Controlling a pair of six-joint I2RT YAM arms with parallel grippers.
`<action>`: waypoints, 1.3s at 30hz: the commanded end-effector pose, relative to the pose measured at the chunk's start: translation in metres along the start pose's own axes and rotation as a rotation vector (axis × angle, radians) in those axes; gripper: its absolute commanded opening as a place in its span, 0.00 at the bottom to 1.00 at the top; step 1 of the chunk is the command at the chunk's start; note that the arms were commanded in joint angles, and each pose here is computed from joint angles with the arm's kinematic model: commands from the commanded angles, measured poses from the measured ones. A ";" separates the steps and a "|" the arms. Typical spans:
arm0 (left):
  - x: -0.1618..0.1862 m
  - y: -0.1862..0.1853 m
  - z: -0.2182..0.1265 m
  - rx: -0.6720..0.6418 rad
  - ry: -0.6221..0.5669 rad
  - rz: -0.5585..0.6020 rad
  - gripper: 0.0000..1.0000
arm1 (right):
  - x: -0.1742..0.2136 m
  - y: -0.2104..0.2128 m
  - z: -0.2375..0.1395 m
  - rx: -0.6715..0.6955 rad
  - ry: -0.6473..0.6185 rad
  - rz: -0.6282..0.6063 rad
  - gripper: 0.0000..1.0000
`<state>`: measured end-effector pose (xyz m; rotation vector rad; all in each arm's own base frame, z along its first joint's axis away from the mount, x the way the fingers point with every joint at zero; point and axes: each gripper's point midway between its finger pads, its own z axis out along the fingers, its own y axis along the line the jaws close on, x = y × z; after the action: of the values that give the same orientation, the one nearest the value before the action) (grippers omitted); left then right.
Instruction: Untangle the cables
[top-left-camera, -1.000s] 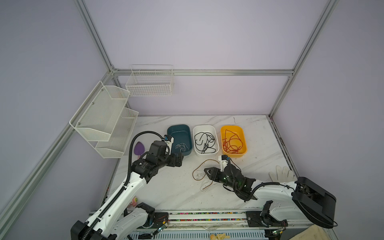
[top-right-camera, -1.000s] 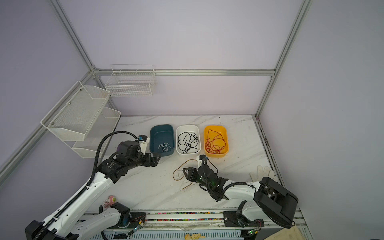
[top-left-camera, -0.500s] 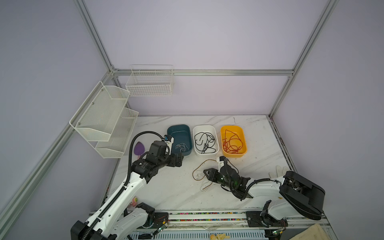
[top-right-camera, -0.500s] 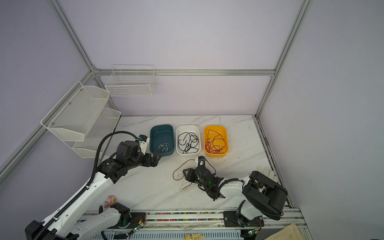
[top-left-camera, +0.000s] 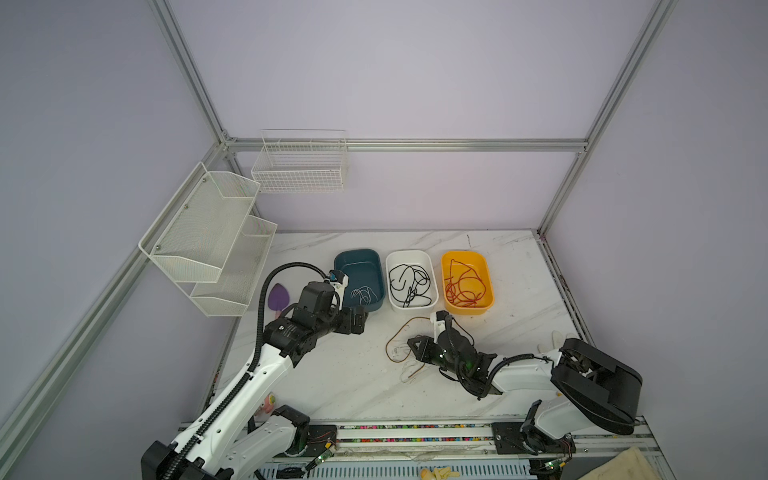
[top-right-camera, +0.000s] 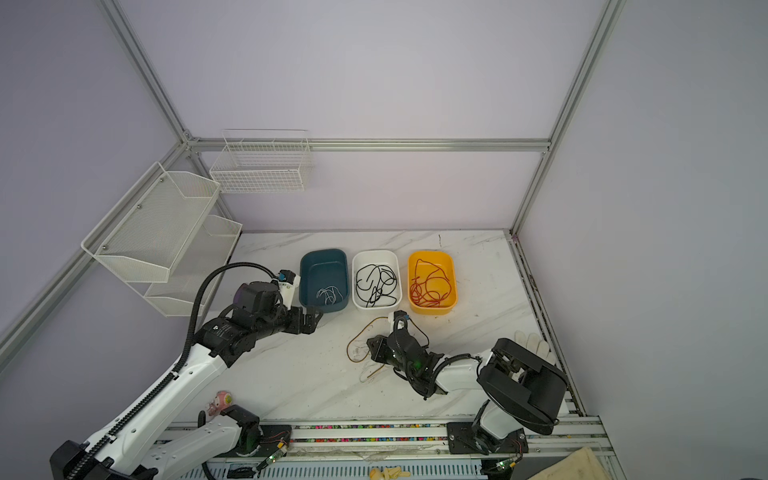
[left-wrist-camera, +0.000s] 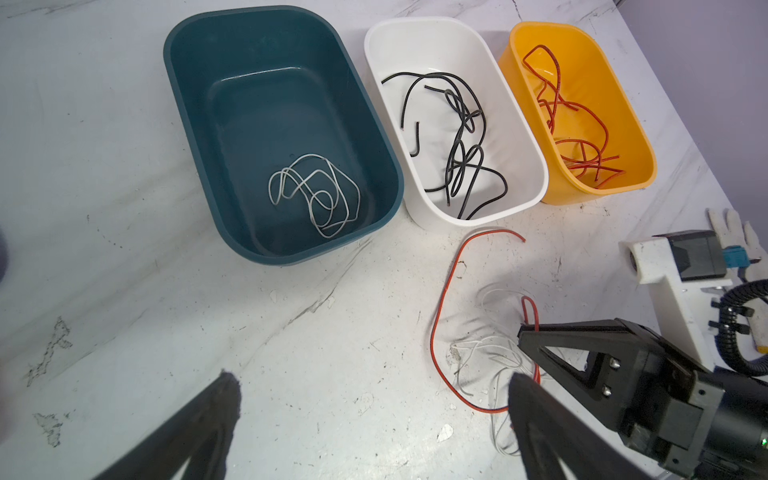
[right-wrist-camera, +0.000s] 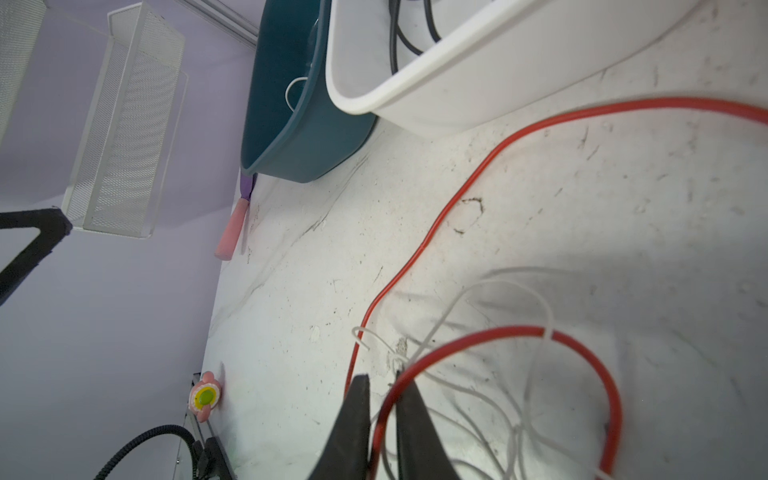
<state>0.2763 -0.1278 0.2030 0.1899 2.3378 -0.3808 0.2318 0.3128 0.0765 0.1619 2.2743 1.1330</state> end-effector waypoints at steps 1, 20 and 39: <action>0.010 -0.001 0.005 0.014 0.021 0.026 1.00 | -0.009 0.014 -0.001 -0.025 -0.033 -0.006 0.14; 0.011 -0.002 0.007 0.018 0.028 0.028 1.00 | -0.016 0.016 -0.005 0.004 -0.047 -0.049 0.14; 0.044 0.007 0.056 -0.182 0.244 0.048 1.00 | -0.063 0.135 -0.081 -0.265 -0.109 -0.323 0.00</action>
<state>0.2722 -0.1474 0.1162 0.2911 2.6300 -0.1944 0.2290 0.3182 0.2433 -0.1170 1.9323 1.2341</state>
